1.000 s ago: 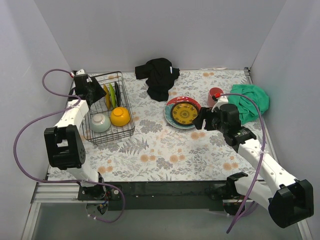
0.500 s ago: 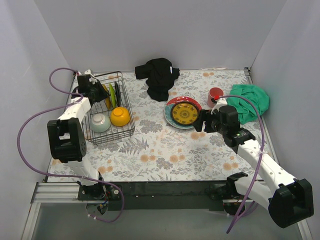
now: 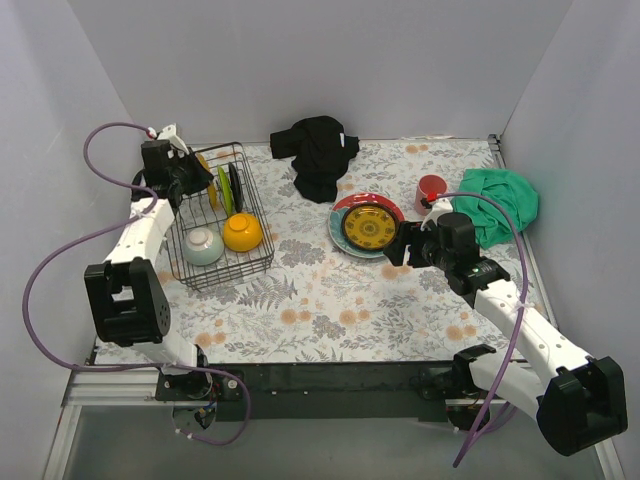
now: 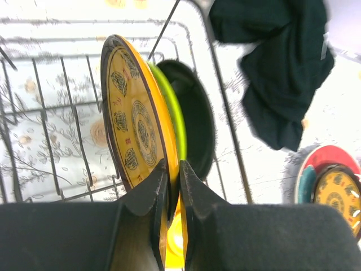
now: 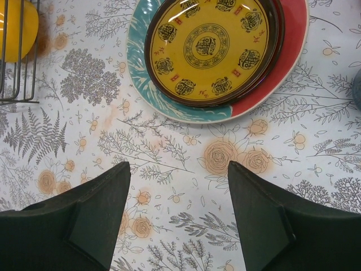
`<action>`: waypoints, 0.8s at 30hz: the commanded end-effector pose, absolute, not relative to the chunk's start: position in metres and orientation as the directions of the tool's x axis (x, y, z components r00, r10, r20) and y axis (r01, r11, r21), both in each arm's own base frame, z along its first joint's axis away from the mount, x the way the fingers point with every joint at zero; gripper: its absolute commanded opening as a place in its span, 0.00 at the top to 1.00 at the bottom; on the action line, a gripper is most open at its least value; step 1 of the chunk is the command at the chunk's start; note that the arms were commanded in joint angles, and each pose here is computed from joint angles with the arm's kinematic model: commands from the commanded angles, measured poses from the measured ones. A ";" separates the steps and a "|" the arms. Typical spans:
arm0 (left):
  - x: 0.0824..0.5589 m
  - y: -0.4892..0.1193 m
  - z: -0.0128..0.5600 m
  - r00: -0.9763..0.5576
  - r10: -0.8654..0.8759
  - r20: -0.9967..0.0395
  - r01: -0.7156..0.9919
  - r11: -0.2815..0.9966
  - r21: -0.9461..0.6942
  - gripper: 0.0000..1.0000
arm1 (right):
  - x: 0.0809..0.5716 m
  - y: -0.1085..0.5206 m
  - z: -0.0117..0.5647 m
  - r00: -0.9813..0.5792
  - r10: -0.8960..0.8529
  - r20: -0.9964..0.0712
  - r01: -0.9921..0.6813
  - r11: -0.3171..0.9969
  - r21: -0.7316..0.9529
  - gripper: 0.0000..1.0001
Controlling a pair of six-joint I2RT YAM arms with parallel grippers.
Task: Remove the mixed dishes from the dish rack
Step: Pick up the plate from the dish rack.
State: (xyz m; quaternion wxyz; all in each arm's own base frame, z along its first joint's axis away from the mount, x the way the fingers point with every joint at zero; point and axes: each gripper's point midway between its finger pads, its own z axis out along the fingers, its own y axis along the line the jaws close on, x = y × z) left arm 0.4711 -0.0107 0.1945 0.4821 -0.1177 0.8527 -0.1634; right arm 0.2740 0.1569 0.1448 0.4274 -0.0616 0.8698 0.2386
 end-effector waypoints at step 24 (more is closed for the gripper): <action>0.344 -0.204 0.310 -0.295 0.088 -0.951 0.470 0.880 -0.065 1.00 | 0.275 0.170 0.170 -0.595 0.161 -0.787 -0.345 0.834 0.431 0.22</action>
